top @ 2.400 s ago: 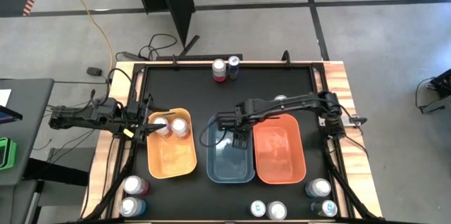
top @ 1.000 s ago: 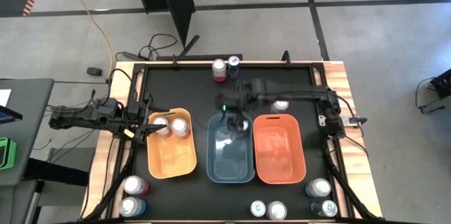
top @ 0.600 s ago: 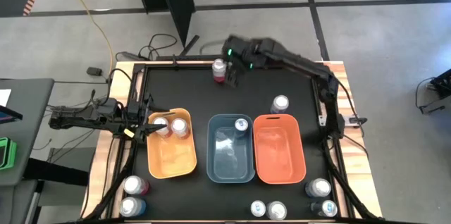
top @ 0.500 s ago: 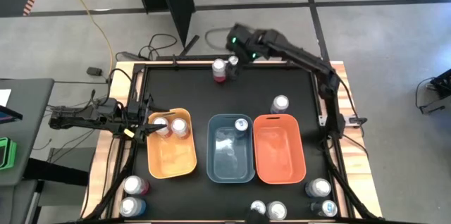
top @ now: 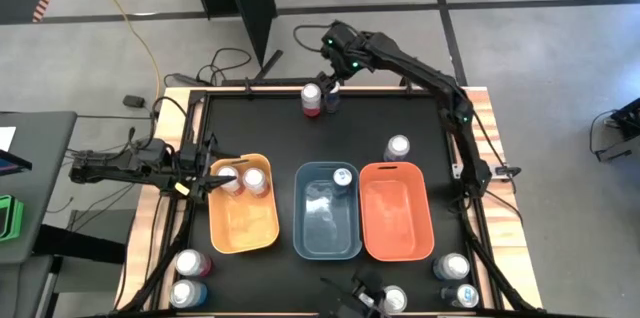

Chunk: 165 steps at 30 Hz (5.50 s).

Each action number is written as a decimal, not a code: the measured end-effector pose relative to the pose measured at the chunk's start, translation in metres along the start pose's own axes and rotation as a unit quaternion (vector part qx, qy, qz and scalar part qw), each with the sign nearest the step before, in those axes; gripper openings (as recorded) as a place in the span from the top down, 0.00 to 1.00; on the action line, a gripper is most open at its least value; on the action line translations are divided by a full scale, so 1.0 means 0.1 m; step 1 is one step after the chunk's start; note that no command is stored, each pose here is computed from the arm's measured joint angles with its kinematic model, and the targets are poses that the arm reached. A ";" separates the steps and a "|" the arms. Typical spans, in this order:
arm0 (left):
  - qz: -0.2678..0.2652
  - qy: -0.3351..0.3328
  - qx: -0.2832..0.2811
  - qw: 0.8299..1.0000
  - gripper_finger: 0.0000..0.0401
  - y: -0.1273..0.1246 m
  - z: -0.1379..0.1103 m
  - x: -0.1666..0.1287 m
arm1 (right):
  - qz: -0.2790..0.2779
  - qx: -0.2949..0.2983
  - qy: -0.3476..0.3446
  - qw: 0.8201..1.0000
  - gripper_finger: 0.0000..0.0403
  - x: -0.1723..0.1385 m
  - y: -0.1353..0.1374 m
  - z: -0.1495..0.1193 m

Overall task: Sort soda cans
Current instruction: Put the top blue soda can into the blue bin

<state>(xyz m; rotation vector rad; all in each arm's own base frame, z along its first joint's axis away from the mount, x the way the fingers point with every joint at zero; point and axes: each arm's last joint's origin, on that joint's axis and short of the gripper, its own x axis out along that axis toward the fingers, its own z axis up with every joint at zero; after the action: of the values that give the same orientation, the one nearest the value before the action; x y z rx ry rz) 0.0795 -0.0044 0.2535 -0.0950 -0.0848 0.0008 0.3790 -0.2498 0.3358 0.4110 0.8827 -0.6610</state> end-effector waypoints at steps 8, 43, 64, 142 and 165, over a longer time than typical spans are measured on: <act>0.000 0.000 0.002 1.000 0.30 0.00 0.00 0.00 | -0.018 0.005 0.045 0.999 0.05 0.36 -0.11 0.01; 0.000 0.004 0.004 1.000 0.30 0.00 -0.01 0.00 | -0.030 -0.004 0.105 0.994 0.05 0.79 -0.10 -0.13; 0.000 0.004 0.002 1.000 0.30 0.00 -0.01 0.00 | -0.036 -0.008 0.102 0.994 0.19 0.77 -0.07 -0.13; -0.004 0.008 0.006 1.000 0.30 0.00 -0.02 0.00 | 0.043 -0.200 0.019 0.979 0.47 -1.13 1.09 -0.49; -0.004 0.004 -0.002 1.000 0.30 0.00 -0.01 0.00 | 0.118 -0.311 0.073 0.940 0.47 -1.03 2.38 -1.29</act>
<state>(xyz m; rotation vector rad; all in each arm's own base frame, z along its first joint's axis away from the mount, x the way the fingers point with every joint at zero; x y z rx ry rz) 0.0796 -0.0047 0.2528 -0.0989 -0.0771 -0.0070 0.4199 0.0360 0.3596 -0.0103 1.1089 -0.1075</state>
